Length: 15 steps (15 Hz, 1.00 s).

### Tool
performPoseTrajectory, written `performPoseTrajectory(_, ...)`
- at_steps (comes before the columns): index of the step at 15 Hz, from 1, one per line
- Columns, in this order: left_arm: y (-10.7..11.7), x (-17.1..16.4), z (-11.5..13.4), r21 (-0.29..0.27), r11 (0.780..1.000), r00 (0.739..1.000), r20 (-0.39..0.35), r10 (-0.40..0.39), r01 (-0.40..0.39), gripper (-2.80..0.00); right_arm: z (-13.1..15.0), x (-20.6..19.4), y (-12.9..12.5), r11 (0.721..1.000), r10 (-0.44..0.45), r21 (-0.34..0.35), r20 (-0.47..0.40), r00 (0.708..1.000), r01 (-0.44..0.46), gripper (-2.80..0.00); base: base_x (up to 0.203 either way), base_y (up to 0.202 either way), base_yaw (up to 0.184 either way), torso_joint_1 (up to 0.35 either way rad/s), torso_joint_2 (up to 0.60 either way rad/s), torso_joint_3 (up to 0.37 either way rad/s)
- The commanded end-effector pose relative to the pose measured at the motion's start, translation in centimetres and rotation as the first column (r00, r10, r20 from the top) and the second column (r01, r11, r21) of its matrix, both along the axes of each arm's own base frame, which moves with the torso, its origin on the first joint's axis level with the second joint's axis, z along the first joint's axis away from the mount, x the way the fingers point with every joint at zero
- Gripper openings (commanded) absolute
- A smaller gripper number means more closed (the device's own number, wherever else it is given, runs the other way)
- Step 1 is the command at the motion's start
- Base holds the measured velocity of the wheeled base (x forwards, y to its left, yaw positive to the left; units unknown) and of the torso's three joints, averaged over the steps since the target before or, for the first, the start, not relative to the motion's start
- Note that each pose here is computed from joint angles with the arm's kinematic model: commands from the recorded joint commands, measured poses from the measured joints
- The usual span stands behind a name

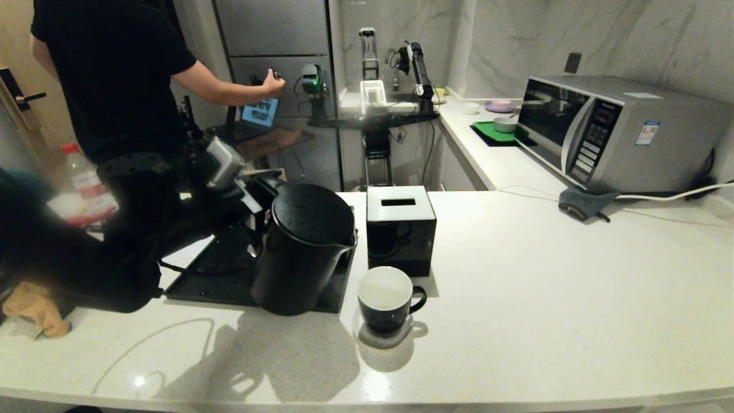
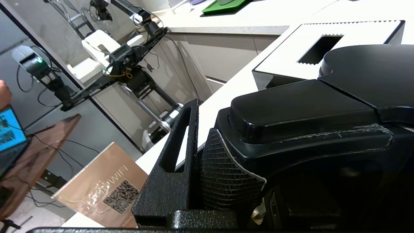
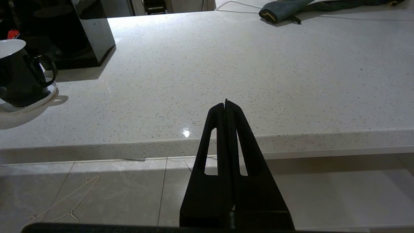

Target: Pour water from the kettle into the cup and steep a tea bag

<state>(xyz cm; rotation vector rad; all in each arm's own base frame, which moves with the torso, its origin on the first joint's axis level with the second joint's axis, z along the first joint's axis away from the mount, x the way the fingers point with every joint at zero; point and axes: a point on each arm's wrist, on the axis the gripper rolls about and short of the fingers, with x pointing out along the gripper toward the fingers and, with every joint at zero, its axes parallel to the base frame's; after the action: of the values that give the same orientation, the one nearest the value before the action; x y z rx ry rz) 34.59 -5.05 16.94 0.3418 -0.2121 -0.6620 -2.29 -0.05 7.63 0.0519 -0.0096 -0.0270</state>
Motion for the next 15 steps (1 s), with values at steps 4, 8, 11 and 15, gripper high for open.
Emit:
performPoseTrajectory(4, 0.00, 0.25, -0.12, 0.026, 1.000, 1.000, 0.004, 0.000, 0.000, -2.80, 0.04, 0.00, 0.00, 1.000, 0.000, 0.000, 0.000, 1.000, 0.000, -2.80, 0.000, 0.000, 0.000, 0.000, 0.00, 0.000)
performPoseTrajectory(8, -0.04, 0.46, -0.21, 0.065, 0.998, 1.000, 0.008, 0.002, -0.003, -2.80, 0.01, 0.01, 0.00, 1.000, 0.001, 0.000, -0.001, 1.000, -0.001, -2.80, 0.000, 0.000, 0.000, 0.000, 0.00, 0.000)
performPoseTrajectory(11, -0.33, 0.63, 0.05, 0.074, 0.997, 1.000, 0.016, -0.005, 0.004, -2.80, 0.00, 0.01, 0.00, 1.000, 0.000, 0.000, -0.001, 1.000, 0.000, -2.80, 0.000, 0.000, 0.000, 0.000, 0.00, 0.000)
performPoseTrajectory(15, -0.96, 0.64, 0.00, 0.087, 0.996, 1.000, 0.013, -0.022, 0.021, -2.80, 0.00, 0.01, 0.00, 1.000, 0.001, 0.000, -0.001, 1.000, -0.001, -2.80, 0.000, 0.000, 0.000, 0.000, 0.00, 0.000)
